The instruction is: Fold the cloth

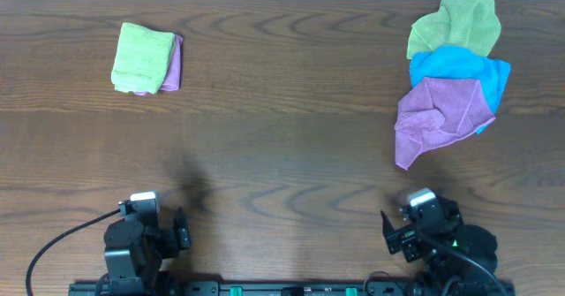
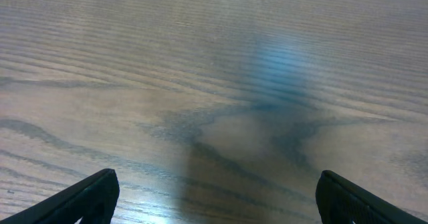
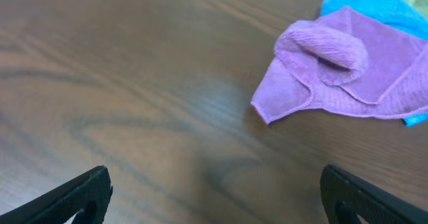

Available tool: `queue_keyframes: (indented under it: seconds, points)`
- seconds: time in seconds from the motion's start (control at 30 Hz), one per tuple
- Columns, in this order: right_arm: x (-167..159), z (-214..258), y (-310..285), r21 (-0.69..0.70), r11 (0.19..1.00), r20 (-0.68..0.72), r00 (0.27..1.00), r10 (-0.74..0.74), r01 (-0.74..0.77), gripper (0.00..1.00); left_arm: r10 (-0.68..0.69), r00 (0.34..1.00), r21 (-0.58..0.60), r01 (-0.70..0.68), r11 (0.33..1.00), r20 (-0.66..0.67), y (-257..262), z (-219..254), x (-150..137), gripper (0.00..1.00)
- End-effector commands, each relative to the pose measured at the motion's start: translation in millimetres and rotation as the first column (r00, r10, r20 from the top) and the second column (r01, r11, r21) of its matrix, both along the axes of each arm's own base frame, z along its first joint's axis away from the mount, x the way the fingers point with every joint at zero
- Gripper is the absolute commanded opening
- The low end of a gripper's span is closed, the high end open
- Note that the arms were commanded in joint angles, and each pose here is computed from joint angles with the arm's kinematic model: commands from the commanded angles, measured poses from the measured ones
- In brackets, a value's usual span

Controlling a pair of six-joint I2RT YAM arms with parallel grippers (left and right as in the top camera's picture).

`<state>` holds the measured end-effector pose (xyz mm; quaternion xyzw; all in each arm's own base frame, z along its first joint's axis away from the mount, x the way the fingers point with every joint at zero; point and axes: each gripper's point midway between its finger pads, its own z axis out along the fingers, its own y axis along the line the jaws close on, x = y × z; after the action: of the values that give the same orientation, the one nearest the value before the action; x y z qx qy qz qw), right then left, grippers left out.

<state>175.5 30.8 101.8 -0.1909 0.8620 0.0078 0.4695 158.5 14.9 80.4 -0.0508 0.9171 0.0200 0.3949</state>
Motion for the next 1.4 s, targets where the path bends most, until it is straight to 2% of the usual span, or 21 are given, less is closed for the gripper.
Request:
queue_keyframes:
  seconds: [0.0,0.13,0.37,1.37]
  points:
    - [4,-4,-12,0.062,0.991,-0.013,0.993,-0.121,0.121,0.99,0.008,1.000,0.021,-0.007,1.000,-0.013,3,-5,-2,0.95]
    - [6,-9,-25,0.119,0.958,-0.042,0.966,-0.256,0.259,0.99,0.008,1.000,0.021,-0.007,1.000,-0.013,3,-5,-2,0.95]
    - [6,-23,-34,0.164,0.919,-0.091,0.934,-0.347,0.357,0.99,0.008,1.000,0.021,-0.007,1.000,-0.013,3,-5,-2,0.95]
    - [7,-32,-34,0.160,0.918,-0.104,0.931,-0.350,0.363,0.99,0.008,1.000,0.021,-0.007,1.000,-0.013,3,-5,-2,0.95]
